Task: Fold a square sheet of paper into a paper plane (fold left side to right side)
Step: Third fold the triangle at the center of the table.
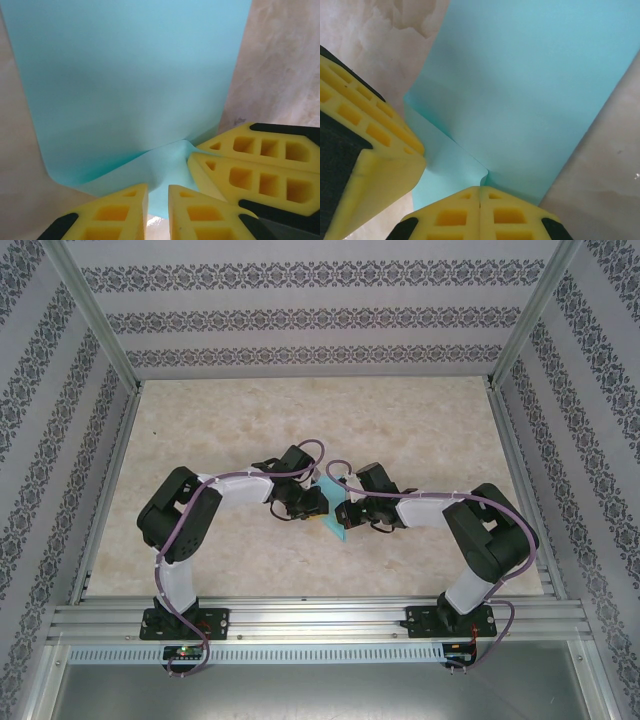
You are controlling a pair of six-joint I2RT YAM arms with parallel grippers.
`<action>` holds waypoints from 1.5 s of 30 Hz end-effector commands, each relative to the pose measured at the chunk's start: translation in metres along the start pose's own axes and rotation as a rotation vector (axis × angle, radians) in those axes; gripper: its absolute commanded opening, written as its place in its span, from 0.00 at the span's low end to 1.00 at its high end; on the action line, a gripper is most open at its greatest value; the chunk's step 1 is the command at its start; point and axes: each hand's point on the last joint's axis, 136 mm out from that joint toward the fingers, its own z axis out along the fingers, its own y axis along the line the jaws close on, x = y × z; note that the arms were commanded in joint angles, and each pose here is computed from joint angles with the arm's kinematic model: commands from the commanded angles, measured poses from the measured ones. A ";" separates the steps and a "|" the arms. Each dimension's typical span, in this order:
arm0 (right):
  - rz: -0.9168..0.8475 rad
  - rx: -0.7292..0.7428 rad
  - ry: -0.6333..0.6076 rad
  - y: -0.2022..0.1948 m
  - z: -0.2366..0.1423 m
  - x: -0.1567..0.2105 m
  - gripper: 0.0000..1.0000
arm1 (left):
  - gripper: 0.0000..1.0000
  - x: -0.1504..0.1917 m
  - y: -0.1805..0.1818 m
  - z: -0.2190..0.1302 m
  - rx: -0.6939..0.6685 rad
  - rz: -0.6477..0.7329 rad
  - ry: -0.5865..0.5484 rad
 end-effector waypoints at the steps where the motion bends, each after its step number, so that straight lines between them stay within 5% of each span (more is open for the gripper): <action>1: 0.049 0.082 0.135 -0.025 0.010 0.040 0.00 | 0.20 0.001 0.003 0.008 -0.007 0.016 -0.006; 12: 0.049 0.074 0.126 -0.022 0.008 0.035 0.00 | 0.19 0.002 0.015 0.015 -0.043 0.006 0.000; 27: 0.036 0.081 -0.037 -0.004 -0.047 -0.021 0.35 | 0.18 0.006 0.034 0.022 -0.105 -0.010 0.009; 31: 0.045 0.067 -0.042 0.001 -0.065 -0.015 0.35 | 0.18 0.006 0.033 0.022 -0.103 -0.010 0.006; 38: 0.123 -0.189 -0.026 0.052 -0.064 -0.001 0.30 | 0.18 0.004 0.030 0.021 -0.098 -0.006 0.001; 45: 0.126 -0.200 0.039 0.060 -0.050 0.009 0.29 | 0.17 0.003 0.030 0.021 -0.103 -0.003 0.001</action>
